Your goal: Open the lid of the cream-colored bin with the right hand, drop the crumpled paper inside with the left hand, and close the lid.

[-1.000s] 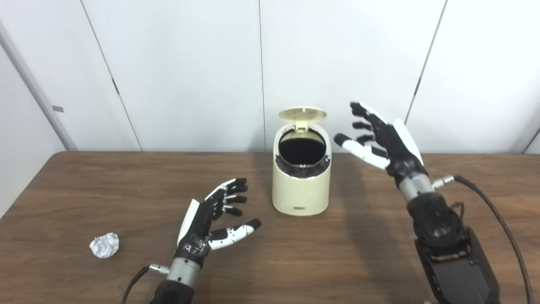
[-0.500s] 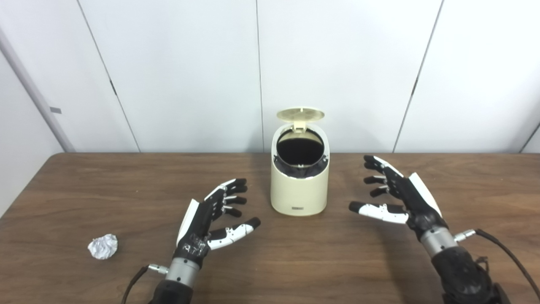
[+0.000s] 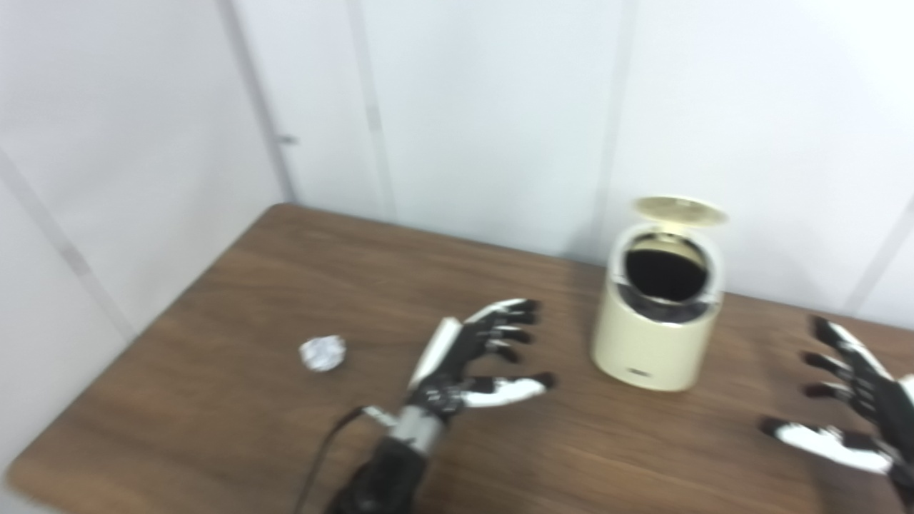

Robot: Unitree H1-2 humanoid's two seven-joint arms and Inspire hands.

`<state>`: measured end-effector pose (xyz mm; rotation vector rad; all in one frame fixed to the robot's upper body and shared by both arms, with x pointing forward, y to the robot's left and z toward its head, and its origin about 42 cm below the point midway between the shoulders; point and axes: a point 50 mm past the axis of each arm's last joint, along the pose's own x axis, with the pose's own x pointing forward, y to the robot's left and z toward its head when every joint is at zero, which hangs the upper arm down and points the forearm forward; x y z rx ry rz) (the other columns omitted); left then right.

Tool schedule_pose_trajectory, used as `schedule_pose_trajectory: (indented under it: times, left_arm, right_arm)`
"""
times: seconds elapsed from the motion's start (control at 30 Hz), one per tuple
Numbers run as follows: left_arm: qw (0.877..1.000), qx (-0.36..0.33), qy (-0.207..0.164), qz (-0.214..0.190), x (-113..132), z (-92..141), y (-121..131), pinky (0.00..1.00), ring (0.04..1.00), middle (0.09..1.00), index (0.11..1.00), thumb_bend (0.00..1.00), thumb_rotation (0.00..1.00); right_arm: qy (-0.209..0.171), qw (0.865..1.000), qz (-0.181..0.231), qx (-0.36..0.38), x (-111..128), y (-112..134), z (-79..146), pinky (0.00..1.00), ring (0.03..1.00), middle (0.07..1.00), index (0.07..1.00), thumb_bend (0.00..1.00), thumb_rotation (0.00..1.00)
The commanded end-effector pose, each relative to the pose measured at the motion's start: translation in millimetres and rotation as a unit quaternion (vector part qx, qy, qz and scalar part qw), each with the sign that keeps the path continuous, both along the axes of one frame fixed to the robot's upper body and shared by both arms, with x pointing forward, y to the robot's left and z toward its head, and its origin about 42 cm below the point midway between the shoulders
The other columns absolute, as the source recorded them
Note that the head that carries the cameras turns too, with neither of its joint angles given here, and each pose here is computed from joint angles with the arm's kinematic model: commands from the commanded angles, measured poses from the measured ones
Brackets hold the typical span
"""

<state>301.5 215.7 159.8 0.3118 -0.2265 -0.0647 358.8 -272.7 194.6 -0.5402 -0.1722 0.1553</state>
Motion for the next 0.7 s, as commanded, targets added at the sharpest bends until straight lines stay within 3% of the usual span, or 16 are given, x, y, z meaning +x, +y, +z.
schedule_pose_trajectory:
  times: [0.0, 0.1, 0.17, 0.27, 0.43, 0.57, 0.67]
  left_arm:
    - [0.999, 0.003, -0.043, 0.001, 4.5, 16.2, -5.5, 0.59, 0.728, 0.807, 0.830, 0.72, 0.16]
    - [0.998, 0.023, -0.051, 0.009, 3.2, 18.1, -7.5, 0.58, 0.723, 0.800, 0.828, 0.71, 0.15]
    - [0.997, 0.049, -0.059, 0.023, 0.9, 21.5, -6.3, 0.51, 0.629, 0.718, 0.815, 0.72, 0.11]
    - [0.990, 0.119, -0.068, 0.040, -5.0, 35.1, 1.0, 0.47, 0.583, 0.673, 0.802, 0.71, 0.09]
    - [0.960, 0.268, -0.060, 0.045, -17.7, 70.6, 19.0, 0.54, 0.667, 0.730, 0.774, 0.71, 0.14]
    - [0.930, 0.362, -0.048, 0.042, -24.1, 98.3, 37.1, 0.59, 0.712, 0.764, 0.752, 0.76, 0.09]
    - [0.908, 0.413, -0.041, 0.056, -24.5, 112.5, 52.6, 0.55, 0.687, 0.743, 0.727, 0.81, 0.02]
  right_arm:
    - [-0.043, 0.999, 0.009, -0.005, 2.8, 0.5, 21.2, 0.63, 0.820, 0.932, 0.937, 0.65, 0.16]
    - [-0.046, 0.999, 0.005, -0.006, 3.0, -0.3, 22.3, 0.55, 0.797, 0.918, 0.913, 0.70, 0.19]
    - [-0.047, 0.999, 0.004, -0.009, 2.8, -0.6, 22.9, 0.52, 0.778, 0.910, 0.908, 0.70, 0.22]
    - [-0.046, 0.999, 0.004, -0.018, 2.4, -0.8, 24.4, 0.52, 0.770, 0.898, 0.905, 0.70, 0.25]
    - [-0.048, 0.999, 0.006, -0.025, 1.5, -0.7, 26.0, 0.47, 0.757, 0.911, 0.905, 0.69, 0.29]
    - [-0.049, 0.999, 0.008, -0.022, 2.3, -0.6, 25.7, 0.46, 0.747, 0.911, 0.903, 0.68, 0.31]
    - [-0.050, 0.998, 0.010, -0.022, 3.3, 0.1, 25.9, 0.45, 0.746, 0.914, 0.905, 0.68, 0.32]
